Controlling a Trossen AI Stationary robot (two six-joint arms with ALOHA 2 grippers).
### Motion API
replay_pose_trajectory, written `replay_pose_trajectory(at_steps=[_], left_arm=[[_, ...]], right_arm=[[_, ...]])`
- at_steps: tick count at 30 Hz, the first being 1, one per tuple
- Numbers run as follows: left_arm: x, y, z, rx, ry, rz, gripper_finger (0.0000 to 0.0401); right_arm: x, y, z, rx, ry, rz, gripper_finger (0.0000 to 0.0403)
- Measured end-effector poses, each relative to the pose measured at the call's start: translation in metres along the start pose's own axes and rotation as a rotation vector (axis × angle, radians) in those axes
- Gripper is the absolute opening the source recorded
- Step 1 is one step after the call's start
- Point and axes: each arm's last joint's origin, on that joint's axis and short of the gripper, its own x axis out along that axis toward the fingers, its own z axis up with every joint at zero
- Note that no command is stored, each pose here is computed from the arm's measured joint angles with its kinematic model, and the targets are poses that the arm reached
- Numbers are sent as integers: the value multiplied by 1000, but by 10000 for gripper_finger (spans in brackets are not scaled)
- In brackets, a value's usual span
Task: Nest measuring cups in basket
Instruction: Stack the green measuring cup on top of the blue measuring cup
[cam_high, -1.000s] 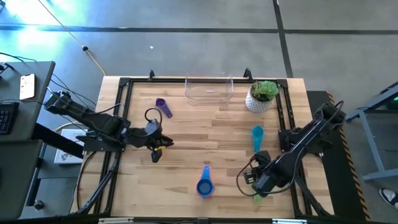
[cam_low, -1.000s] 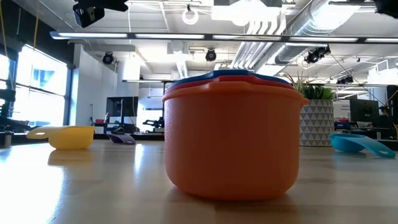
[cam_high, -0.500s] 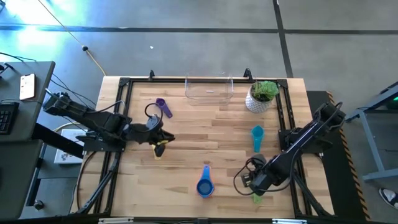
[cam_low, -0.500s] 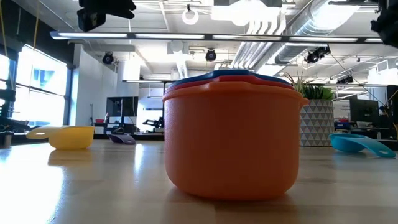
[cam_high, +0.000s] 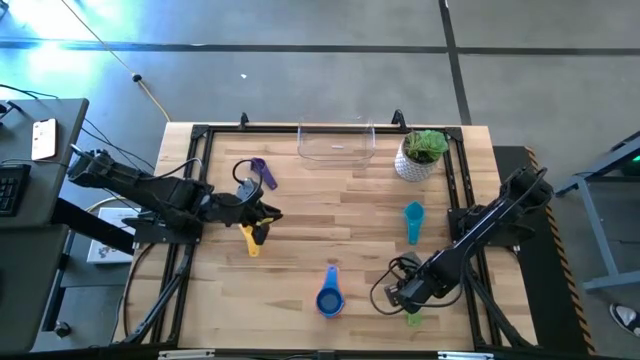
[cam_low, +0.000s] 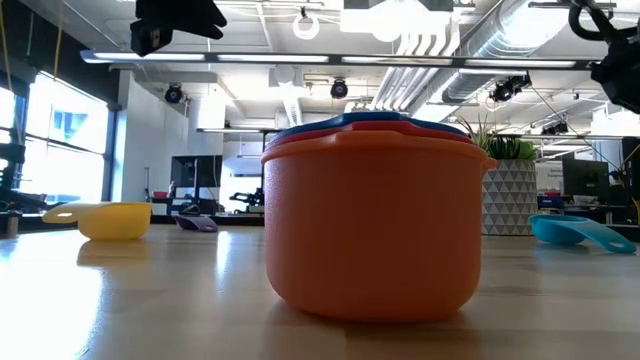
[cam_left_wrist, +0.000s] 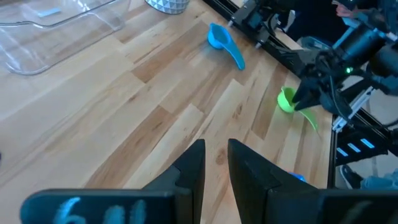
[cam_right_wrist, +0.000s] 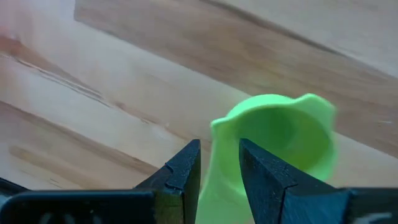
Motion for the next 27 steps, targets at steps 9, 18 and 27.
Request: replay_pose_trajectory(at_steps=[9, 18, 27], left_arm=[[1, 2, 2, -7, -6, 11, 60], [1, 2, 2, -7, -6, 10, 60], [1, 1, 1, -7, 40, -33, 60]], right_arm=[[18, 3, 2, -23, 3, -49, 94], [17, 3, 2, -65, 12, -57, 13], [0, 15, 0, -155, 24, -75, 3]])
